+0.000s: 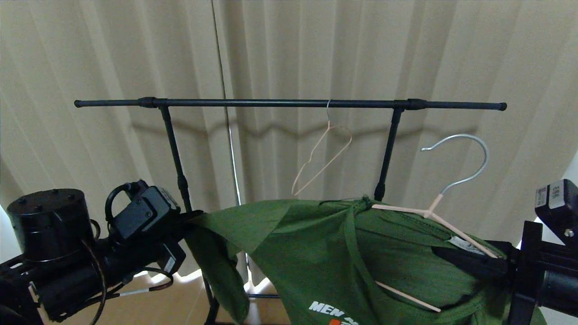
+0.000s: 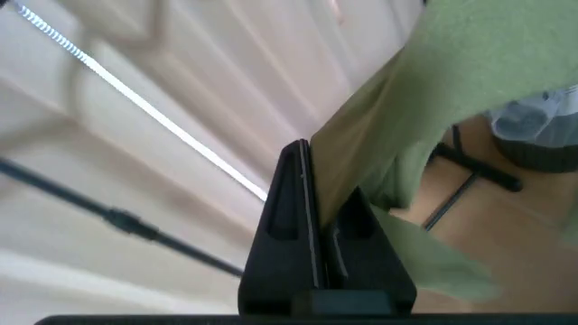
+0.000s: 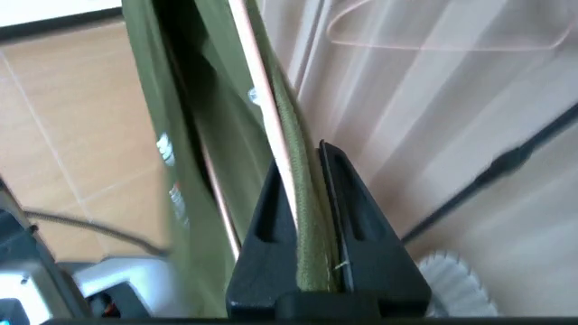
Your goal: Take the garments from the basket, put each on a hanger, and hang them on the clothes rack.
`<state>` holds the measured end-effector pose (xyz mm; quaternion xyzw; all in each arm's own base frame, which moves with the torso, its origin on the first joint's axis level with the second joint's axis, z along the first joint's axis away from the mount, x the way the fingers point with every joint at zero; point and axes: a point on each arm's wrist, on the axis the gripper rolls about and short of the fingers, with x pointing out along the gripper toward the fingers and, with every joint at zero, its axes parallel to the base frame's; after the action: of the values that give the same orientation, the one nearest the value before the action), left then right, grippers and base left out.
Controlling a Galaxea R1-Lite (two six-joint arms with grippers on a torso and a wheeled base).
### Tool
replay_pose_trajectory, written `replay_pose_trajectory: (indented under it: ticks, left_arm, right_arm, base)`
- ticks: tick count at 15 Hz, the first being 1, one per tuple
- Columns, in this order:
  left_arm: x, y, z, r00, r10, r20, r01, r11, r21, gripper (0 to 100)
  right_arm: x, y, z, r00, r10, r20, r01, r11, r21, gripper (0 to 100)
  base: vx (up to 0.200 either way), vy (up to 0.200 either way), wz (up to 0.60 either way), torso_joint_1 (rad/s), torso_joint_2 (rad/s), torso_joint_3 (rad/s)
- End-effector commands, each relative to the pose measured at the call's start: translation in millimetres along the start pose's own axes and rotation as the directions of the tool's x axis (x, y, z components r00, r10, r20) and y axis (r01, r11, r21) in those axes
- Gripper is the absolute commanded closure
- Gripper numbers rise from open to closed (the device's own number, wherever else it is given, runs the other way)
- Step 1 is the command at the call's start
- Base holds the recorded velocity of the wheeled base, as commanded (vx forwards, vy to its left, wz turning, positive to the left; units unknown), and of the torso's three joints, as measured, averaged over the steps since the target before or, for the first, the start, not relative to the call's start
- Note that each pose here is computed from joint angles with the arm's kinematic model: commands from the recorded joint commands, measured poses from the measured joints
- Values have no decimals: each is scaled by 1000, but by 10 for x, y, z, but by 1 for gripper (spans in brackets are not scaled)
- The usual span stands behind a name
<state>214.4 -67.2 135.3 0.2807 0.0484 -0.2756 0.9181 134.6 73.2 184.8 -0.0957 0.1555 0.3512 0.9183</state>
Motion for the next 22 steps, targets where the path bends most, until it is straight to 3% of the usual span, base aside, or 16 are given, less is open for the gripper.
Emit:
replay_pose_trajectory:
  ticks: [1,5,6,10,15,19,22]
  left_arm:
    - [-80,62,-63,999,45,-26,-46,999,-9,100]
    - [-123,-41,-63,1000,9,-24,-9,1000,-9,100]
    - [-150,-56,-54,1000,7,-19,-7,1000,-8,0]
    - [-308,-60,11,999,27,25,-27,999,-21,0]
    - [-688,-40,151,985,122,126,-115,991,-62,0]
    - [-870,-13,80,974,199,112,-190,978,-83,0]
    - [-1067,8,44,951,287,112,-276,955,-105,0]
  right_arm:
    - [-8,-29,5,1000,-17,1,17,1000,6,100]
    - [-2,-33,16,1000,-19,2,19,1000,6,100]
    - [-6,-33,22,1000,-20,5,19,1000,5,100]
    - [-5,-42,19,999,-36,-13,37,999,9,100]
    - [-15,-69,-6,978,-166,-122,169,985,14,100]
    - [-15,-94,-7,960,-241,-142,245,970,6,100]
    - [-10,-161,-1,934,-316,-169,322,947,8,100]
  base:
    - [0,0,0,0,0,0]
    - [0,0,0,0,0,0]
    - [0,0,0,0,0,0]
    - [0,0,0,0,0,0]
    - [0,0,0,0,0,0]
    - [0,0,0,0,0,0]
    - [0,0,0,0,0,0]
